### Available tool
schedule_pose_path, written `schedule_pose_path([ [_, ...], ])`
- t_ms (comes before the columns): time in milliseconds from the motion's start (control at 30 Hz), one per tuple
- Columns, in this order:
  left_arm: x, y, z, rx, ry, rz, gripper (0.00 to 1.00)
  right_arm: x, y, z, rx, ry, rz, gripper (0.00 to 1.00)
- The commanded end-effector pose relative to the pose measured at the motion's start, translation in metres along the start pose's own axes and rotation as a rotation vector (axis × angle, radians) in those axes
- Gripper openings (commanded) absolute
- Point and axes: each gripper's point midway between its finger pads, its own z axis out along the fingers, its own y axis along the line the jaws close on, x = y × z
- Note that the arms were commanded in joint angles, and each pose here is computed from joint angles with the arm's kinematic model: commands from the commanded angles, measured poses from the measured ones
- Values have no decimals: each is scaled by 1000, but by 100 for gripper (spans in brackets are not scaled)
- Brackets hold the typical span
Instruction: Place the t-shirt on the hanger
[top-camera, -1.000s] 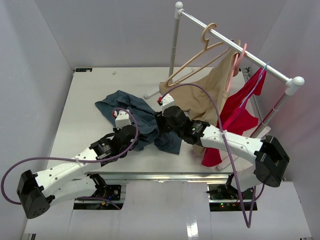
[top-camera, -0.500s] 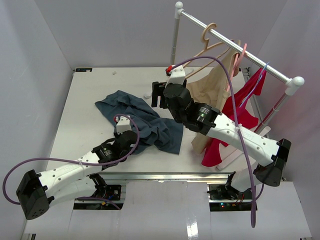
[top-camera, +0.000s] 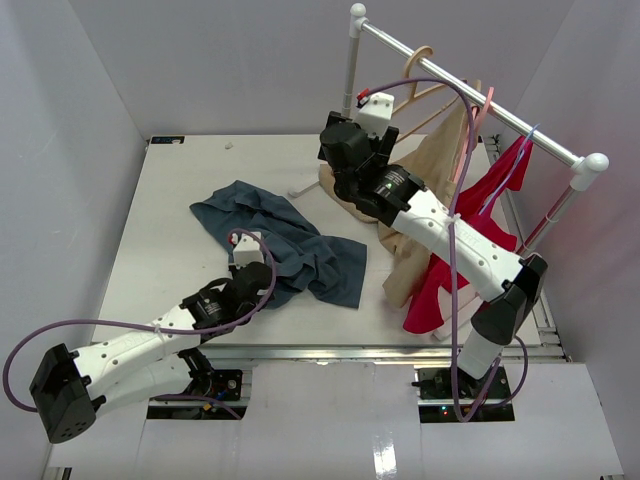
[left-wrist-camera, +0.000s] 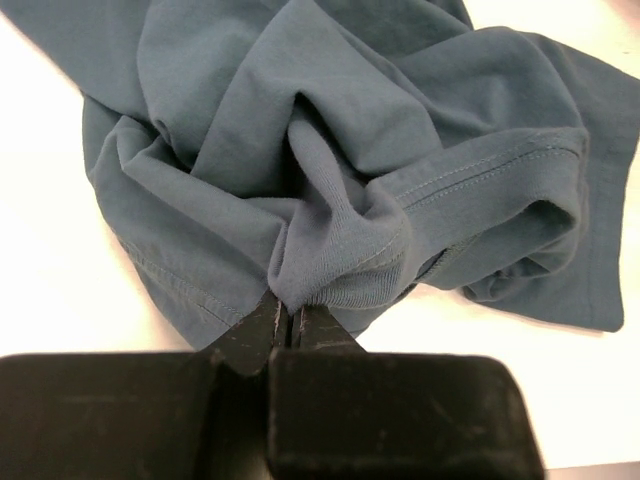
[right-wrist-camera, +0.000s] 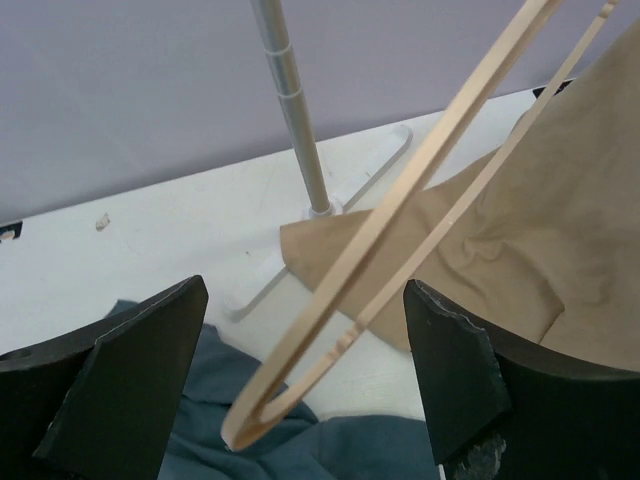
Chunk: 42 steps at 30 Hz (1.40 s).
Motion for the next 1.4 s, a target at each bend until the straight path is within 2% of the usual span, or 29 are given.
schedule_pose_path([
  [0,-3,-7,-1,41,-8,-9,0,-29,-9,16,83,-77,90,85],
  [133,-3,-8,-2,46,-7,-10,0,-28,-22,25,125,-80,62,75],
  [333,-6,-7,-4,55,-18,-19,0,-19,-36,25,162,-74,9,71],
  [533,-7,-7,-6,63,-23,-28,0,-23,-42,22,173,-75,-55,58],
  [700,-7,-9,-7,70,-23,-30,0,-26,-51,15,181,-70,-72,44],
  [933,-7,-9,-6,68,-23,-28,0,-24,-59,13,198,-62,-114,40],
  [1367,-8,-8,-6,63,-25,-28,0,-40,-76,9,224,-80,-121,18],
])
